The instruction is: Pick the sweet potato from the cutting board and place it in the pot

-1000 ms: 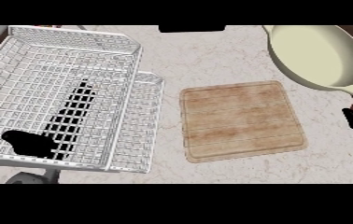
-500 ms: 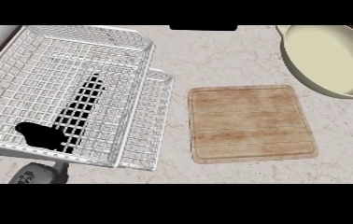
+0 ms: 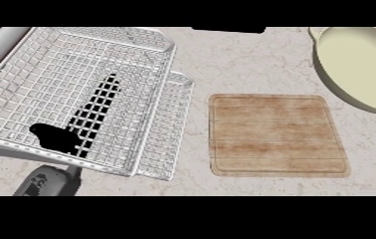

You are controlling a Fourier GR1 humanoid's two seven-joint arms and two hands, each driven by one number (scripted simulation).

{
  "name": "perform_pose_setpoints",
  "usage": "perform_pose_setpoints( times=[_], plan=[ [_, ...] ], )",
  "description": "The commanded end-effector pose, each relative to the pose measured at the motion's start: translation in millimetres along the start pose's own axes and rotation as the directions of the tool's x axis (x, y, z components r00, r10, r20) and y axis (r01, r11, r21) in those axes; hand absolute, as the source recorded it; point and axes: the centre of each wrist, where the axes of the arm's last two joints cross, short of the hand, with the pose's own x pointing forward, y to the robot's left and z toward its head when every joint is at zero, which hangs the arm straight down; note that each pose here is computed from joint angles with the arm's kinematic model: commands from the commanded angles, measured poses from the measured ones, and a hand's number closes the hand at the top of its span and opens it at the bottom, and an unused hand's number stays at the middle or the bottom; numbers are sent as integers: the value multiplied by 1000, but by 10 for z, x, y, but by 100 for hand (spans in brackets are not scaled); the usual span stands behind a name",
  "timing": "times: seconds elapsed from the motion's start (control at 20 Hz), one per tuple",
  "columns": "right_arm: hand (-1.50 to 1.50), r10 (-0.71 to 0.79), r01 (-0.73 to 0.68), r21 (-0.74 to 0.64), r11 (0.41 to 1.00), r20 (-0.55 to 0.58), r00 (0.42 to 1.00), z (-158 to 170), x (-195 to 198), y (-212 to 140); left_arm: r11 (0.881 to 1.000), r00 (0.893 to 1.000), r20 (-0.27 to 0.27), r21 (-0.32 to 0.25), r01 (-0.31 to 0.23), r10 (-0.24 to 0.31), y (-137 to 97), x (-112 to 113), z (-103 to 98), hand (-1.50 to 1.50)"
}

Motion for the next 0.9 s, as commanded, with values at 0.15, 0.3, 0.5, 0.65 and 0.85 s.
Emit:
perform_pose_setpoints(
  times=[0.15, 0.3, 0.5, 0.65, 0.85],
  plan=[
    [150, 230, -231, -37, 972, -30, 973, -56, -261, 257, 975, 1000, 28, 221, -11, 5, 277, 345, -265, 0],
    [150, 241, -243, -40, 969, -56, 969, -165, -347, 237, 980, 1000, 29, 196, -5, 0, 150, 223, -220, 0],
    [150, 138, -134, 47, 990, -120, 983, -115, -491, 642, 980, 999, 49, 197, -27, 18, 217, 274, -275, 0],
    [-150, 116, -93, 115, 989, -213, 970, -86, -601, 703, 983, 999, 40, 181, -29, 22, 96, 290, -291, 0],
    [-150, -12, 50, 204, 978, -185, 983, -186, -573, 885, 986, 999, 41, 166, -26, 19, 220, 238, -259, 0]
  ],
)
